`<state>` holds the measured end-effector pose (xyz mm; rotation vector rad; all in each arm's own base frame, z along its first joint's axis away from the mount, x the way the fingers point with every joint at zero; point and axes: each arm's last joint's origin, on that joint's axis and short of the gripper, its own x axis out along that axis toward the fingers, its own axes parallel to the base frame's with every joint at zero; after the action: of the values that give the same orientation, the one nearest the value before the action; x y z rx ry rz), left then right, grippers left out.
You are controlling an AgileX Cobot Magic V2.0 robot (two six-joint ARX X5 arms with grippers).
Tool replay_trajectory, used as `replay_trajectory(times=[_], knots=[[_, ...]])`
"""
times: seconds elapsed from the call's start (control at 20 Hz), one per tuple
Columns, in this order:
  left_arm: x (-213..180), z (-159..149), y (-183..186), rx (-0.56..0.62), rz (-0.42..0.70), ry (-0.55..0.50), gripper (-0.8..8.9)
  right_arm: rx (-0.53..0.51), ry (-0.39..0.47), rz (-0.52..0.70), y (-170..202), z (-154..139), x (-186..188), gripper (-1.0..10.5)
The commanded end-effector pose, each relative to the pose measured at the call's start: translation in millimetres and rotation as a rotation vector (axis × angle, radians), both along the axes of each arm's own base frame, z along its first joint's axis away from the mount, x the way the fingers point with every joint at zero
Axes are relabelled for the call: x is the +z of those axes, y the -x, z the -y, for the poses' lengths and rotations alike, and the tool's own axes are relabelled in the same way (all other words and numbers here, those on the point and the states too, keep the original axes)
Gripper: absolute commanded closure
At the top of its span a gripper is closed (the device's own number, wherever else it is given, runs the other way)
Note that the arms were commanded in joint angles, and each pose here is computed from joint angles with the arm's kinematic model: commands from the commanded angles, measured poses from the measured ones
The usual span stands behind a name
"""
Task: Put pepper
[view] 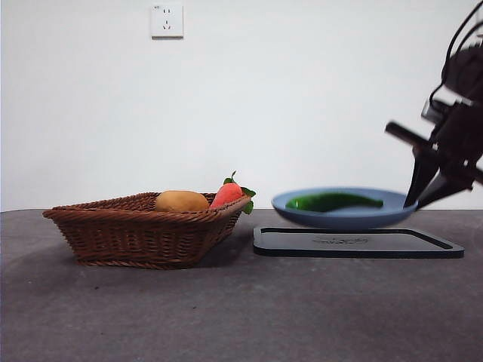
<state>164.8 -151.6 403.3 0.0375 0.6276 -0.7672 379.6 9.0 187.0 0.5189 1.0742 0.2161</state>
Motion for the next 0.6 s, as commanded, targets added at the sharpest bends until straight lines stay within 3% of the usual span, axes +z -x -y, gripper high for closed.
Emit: replay_trajectory(times=[0.05,0.35,0.6], knots=[[4,2,1,-0.013,0.017,0.001,5.38,-0.004,-0.010,-0.016,-13,0,-12,9.4],[4,2,0,-0.011,0.017,0.001,5.38,0.014,0.001,-0.028,-18,0,-28,9.4],[4,2,0,-0.011,0.017,0.000,5.38,0.018,-0.007,-0.022,-18,-1,-25,7.8]])
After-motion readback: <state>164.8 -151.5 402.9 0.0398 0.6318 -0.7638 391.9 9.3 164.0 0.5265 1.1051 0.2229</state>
